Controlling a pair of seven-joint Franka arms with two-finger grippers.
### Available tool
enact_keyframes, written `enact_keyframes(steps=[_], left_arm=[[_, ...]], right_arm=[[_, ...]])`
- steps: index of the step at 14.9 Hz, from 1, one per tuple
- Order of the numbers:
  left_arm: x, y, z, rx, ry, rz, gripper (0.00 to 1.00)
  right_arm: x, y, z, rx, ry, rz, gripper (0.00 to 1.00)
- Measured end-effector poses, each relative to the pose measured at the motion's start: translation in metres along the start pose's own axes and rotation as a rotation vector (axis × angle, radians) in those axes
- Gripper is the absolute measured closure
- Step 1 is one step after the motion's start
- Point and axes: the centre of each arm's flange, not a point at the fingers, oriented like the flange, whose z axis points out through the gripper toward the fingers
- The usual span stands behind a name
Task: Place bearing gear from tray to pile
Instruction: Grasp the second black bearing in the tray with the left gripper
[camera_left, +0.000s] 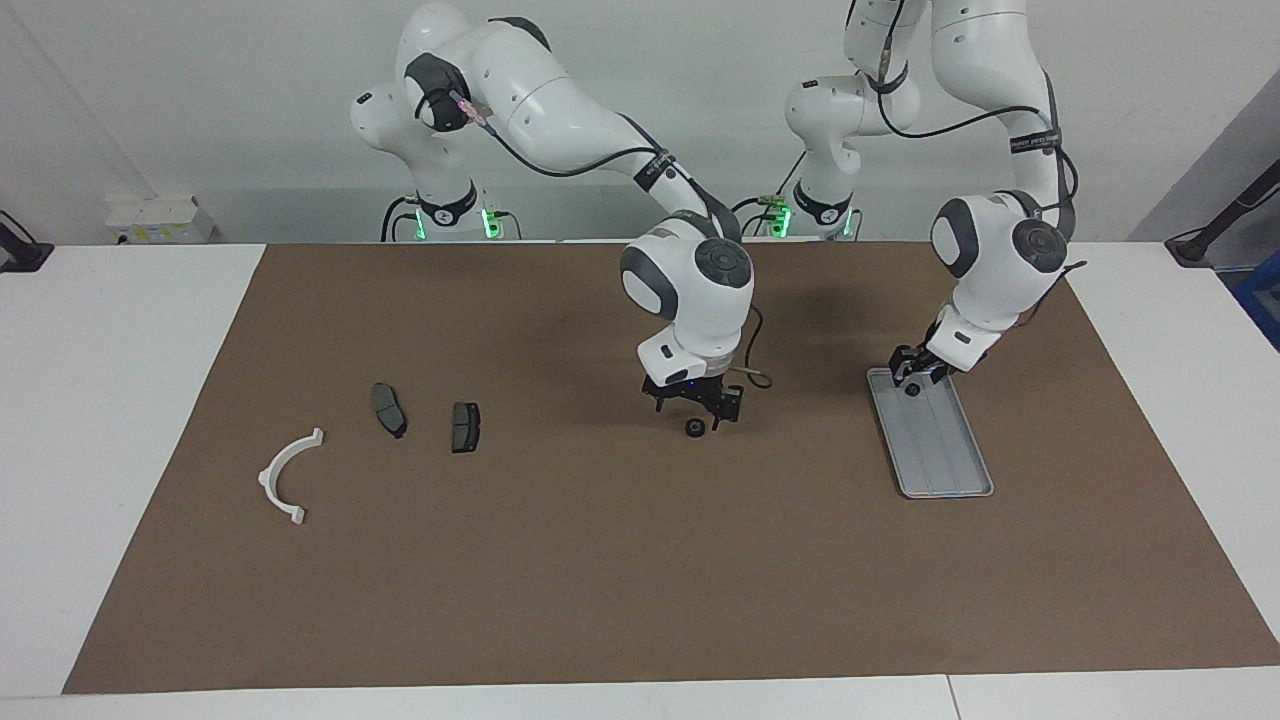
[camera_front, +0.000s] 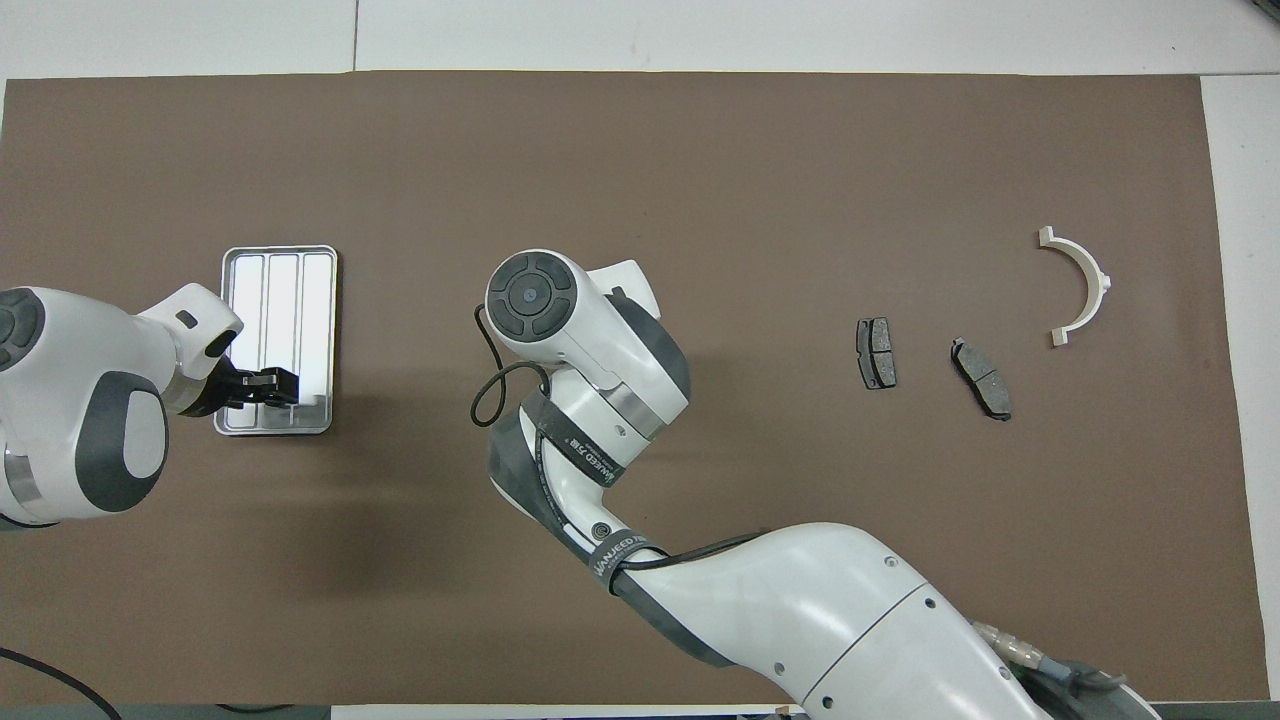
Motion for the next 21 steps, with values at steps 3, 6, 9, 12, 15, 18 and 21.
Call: enact_keyframes(steps=[3,6,9,12,15,18,21], left_arm=[[0.000,-0.002,0.002,0.001,0.018,-0.016,0.30],[-0.003,-0.005,0.006,0.000,0.012,-0.036,0.27],[-0.004,-0.005,0.008,0.001,0.012,-0.051,0.27],[-0.005,-0.005,0.011,0.001,0.010,-0.074,0.36],[-0.006,-0.004,0.013,0.001,0.011,-0.084,0.40],[-0.006,-0.004,0.014,0.001,0.012,-0.087,0.39],[-0.005,-0.004,0.014,0.001,0.021,-0.088,0.37]], right_arm=[[-0.002,-0.002,0.010,-0.010,-0.006,-0.004,0.00],[-0.001,-0.001,0.013,-0.013,-0.008,-0.002,0.00],[-0.003,-0.002,0.012,0.001,-0.033,0.012,0.00],[-0.004,-0.004,0.012,0.016,-0.044,0.019,0.00],[-0.007,-0.007,0.016,0.019,-0.046,0.014,0.00],[-0.012,-0.010,0.024,0.020,-0.050,0.008,0.00],[-0.013,-0.013,0.025,0.029,-0.047,0.004,0.07]])
